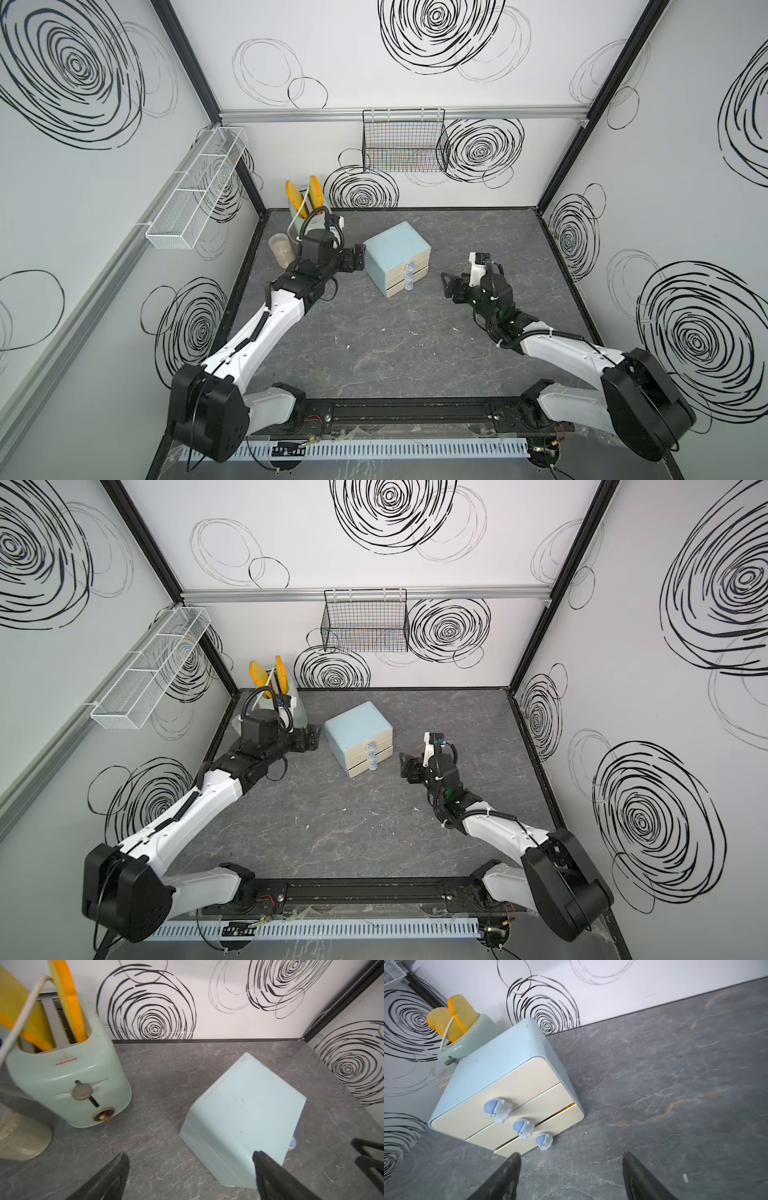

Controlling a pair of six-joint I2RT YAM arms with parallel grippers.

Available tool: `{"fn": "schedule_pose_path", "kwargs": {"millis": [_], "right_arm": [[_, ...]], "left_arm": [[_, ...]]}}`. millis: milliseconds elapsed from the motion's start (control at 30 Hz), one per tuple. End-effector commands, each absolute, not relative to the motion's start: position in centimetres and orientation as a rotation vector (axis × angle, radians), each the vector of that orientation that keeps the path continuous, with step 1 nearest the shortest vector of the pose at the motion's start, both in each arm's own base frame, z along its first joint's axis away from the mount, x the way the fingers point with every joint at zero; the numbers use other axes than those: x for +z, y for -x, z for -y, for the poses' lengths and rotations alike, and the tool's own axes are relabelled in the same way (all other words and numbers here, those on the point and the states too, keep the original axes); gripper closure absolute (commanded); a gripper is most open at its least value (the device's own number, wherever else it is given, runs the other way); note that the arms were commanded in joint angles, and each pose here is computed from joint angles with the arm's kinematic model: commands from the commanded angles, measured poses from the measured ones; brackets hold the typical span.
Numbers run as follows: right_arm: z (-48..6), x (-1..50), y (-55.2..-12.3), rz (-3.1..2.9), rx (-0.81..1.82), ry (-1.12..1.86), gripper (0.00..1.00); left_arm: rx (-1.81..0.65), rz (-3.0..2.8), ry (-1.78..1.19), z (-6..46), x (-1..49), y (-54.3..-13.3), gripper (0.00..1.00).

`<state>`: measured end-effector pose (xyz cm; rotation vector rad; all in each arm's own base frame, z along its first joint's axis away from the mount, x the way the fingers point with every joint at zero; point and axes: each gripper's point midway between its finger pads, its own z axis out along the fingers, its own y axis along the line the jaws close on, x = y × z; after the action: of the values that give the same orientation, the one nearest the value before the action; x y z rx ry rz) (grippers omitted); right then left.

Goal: Place the cookies into the drawer by color
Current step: Reset both arms

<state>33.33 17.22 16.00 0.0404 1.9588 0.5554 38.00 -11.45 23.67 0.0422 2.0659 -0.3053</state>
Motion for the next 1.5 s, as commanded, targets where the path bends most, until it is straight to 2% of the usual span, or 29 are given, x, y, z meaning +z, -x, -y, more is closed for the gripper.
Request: {"fn": "schedule_pose_path", "kwargs": {"millis": [0,233,433,667,900,1467], "right_arm": [[-13.7,16.7,-33.8,-1.958,0.355,-0.082,0.19],[-8.2,19.0,-35.0,-1.870,0.216,-0.196,0.12],[-3.5,19.4,-35.8,-1.829,0.111,-0.288,0.06],[0.4,18.6,-36.1,-1.804,-0.037,-0.266,0.02],[2.1,17.1,-36.1,-1.778,-0.126,-0.214,0.01],[0.3,15.8,-35.5,-1.637,-0.010,-0.012,0.01]], "left_arm": [[-0.204,-1.936,0.090,8.9,25.5,-37.8,0.03],[-0.039,-1.822,0.167,5.3,24.2,-36.3,0.00],[0.043,-1.772,0.196,3.5,21.7,-35.7,0.02],[0.084,-1.754,0.189,1.7,20.1,-35.8,0.02],[0.115,-1.720,0.153,0.7,19.7,-36.3,0.02],[0.034,-1.654,-0.041,2.0,17.0,-37.4,0.02]]}}
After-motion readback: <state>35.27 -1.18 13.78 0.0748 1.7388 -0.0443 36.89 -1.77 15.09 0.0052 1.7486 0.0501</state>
